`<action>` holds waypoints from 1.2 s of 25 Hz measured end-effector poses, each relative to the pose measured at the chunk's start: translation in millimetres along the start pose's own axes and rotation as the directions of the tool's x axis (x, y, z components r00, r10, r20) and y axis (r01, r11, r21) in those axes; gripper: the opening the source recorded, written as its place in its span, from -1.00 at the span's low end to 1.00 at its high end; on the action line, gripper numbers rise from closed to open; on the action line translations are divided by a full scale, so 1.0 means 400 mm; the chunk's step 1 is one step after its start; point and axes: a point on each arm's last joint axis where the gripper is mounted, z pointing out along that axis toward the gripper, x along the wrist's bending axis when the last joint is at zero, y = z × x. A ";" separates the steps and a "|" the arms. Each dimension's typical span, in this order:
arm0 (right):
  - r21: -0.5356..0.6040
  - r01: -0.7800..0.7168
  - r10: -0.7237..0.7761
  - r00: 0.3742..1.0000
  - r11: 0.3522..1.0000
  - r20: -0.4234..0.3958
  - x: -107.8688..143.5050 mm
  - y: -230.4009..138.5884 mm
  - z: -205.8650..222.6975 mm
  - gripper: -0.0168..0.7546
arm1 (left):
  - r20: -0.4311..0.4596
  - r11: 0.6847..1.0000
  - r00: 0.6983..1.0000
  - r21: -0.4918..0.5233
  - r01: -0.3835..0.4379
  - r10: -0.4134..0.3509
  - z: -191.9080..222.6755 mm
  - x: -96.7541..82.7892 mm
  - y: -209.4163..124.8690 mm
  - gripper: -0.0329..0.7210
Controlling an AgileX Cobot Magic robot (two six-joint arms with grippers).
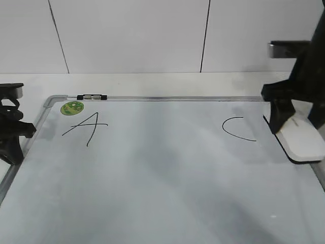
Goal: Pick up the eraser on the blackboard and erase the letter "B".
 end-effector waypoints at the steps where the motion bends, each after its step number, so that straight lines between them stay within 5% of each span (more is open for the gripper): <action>1: 0.020 -0.015 0.015 1.000 1.000 0.004 -0.014 -0.012 0.011 0.50 | 0.000 1.000 1.000 0.000 0.000 0.000 0.000 0.000 0.000 -0.86; 5: 0.094 -0.080 0.078 0.997 0.992 0.018 -0.070 -0.046 0.063 0.50 | 0.001 1.000 1.000 0.000 0.001 -0.001 0.000 0.000 0.000 -0.86; 10: 0.043 -0.107 0.107 0.994 0.993 0.013 -0.114 -0.038 0.076 0.50 | 0.002 1.000 1.000 -0.002 0.002 -0.002 0.000 -0.001 0.000 -0.86; 17: 0.021 -0.056 0.057 0.995 0.998 -0.078 -0.103 -0.014 0.114 0.50 | 0.002 1.000 1.000 -0.002 0.002 -0.002 0.000 -0.001 0.001 -0.86; 30: 0.043 -0.027 0.029 0.999 0.999 -0.036 -0.114 -0.004 0.154 0.50 | 0.003 1.000 1.000 -0.002 0.003 -0.003 0.000 -0.001 0.001 -0.86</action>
